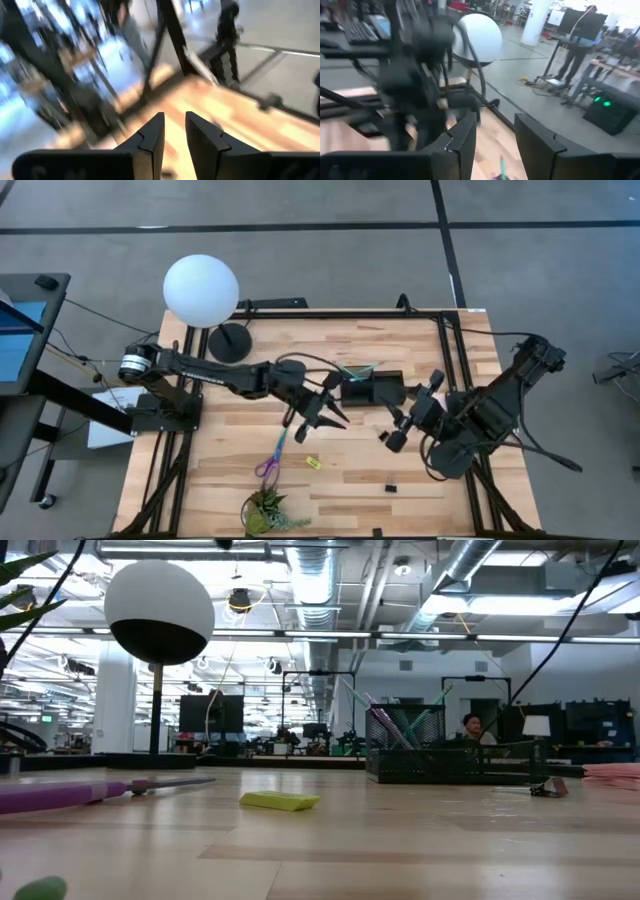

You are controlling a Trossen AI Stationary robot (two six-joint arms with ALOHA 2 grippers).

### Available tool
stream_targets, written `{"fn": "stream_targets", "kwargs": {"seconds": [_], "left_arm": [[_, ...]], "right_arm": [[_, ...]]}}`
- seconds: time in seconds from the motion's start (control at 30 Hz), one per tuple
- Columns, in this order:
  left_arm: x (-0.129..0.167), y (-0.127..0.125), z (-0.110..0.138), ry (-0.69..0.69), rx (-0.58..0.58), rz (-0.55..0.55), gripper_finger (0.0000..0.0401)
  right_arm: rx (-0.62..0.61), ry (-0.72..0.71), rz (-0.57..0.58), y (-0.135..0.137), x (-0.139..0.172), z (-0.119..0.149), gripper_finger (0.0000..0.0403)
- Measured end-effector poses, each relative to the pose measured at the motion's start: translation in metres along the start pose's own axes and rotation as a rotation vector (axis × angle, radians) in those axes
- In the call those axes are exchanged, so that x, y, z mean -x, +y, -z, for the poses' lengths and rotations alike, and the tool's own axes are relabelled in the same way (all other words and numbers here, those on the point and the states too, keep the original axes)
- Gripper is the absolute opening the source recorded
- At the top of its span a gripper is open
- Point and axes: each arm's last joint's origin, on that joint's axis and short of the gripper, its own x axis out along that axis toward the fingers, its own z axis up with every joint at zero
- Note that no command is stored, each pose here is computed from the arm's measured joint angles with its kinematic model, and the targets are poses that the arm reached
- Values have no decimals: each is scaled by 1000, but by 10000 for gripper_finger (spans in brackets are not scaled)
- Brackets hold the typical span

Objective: Pick and place office supplies into organizer
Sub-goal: Put the green eraser into the black desk organizer

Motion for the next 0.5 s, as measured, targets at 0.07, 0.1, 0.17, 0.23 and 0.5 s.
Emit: {"fn": "stream_targets", "kwargs": {"seconds": [0.07,0.1,0.17,0.23,0.5], "left_arm": [[-1,-9,14,66,91,22,73],[-2,-13,18,84,120,23,73],[-2,-25,25,136,169,23,73],[-3,-42,38,206,208,28,73],[0,-103,74,337,364,-52,73]], "right_arm": [[-25,-4,-19,1,6,0,129],[-31,-4,-31,2,9,2,129],[-60,5,-57,2,16,6,129],[-105,22,-83,4,22,11,129],[-196,68,-100,14,29,54,129]]}}
